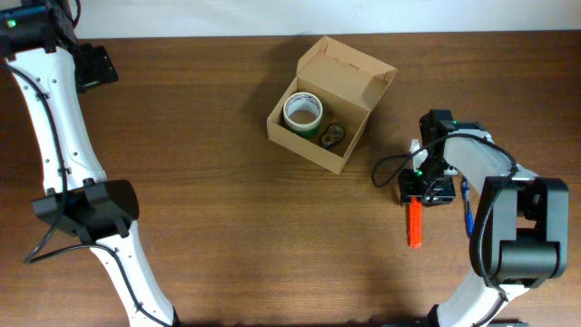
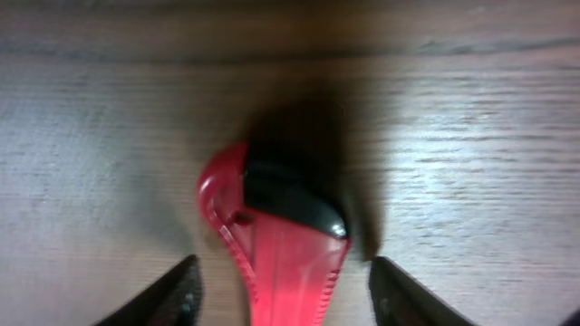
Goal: Pack container
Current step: 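Grasp the orange box cutter with the right gripper, then carry the orange box cutter into the box and lower it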
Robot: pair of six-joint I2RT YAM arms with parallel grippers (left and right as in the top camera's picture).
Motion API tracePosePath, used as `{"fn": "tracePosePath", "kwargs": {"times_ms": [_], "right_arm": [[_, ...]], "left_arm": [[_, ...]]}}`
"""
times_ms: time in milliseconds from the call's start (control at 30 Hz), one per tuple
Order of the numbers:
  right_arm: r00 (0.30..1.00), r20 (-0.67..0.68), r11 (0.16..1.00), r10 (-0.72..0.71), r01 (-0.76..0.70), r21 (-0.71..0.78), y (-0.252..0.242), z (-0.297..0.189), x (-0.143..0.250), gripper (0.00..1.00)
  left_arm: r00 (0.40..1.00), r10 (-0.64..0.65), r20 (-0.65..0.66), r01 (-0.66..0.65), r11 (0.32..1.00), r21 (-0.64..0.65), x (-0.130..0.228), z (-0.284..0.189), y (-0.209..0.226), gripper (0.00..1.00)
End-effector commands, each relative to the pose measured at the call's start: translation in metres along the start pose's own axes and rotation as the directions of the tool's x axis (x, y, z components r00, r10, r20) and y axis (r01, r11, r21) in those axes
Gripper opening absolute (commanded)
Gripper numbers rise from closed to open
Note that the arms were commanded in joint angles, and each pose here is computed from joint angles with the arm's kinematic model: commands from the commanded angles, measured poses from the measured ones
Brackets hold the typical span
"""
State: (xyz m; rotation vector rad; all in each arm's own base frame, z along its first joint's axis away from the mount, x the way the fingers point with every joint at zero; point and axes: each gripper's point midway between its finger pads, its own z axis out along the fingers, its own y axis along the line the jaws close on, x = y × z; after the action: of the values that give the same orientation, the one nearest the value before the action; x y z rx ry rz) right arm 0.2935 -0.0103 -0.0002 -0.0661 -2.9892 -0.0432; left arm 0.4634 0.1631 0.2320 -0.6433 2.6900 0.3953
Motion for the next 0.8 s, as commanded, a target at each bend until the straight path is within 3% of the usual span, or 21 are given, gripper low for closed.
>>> {"fn": "tracePosePath", "kwargs": {"times_ms": [0, 200, 367, 433, 600, 767], "right_arm": [[0.999, -0.004, 0.999, 0.039, -0.039, 0.027, -0.004, 0.003, 0.001, 0.51], [0.999, -0.022, 0.999, 0.041, -0.04, 0.035, -0.005, 0.012, 0.009, 0.43], [0.998, -0.037, 0.998, 0.055, -0.054, 0.039, -0.006, 0.023, 0.017, 0.16], [0.998, -0.027, 0.997, 0.065, -0.064, 0.039, -0.006, 0.023, 0.015, 0.11], [0.998, 0.019, 0.998, 0.064, -0.064, 0.022, -0.003, 0.015, 0.0, 0.06], [0.991, 0.119, 0.997, 0.061, -0.055, -0.054, 0.01, -0.023, -0.037, 0.06]], "left_arm": [[1.0, 0.001, 0.003, -0.001, 1.0, 0.003, 0.0, -0.002, 0.002, 1.0], [1.0, 0.001, 0.003, -0.001, 1.0, 0.003, 0.0, -0.002, 0.002, 1.0], [1.0, 0.001, 0.003, -0.001, 1.0, 0.003, 0.0, -0.002, 0.002, 1.0], [1.0, 0.001, 0.003, -0.001, 1.0, 0.003, 0.0, -0.002, 0.002, 1.0], [1.0, 0.001, 0.003, -0.001, 1.0, 0.003, 0.0, -0.002, 0.002, 1.0], [1.0, 0.001, 0.003, -0.001, 1.0, 0.003, 0.0, -0.002, 0.002, 1.0]]}}
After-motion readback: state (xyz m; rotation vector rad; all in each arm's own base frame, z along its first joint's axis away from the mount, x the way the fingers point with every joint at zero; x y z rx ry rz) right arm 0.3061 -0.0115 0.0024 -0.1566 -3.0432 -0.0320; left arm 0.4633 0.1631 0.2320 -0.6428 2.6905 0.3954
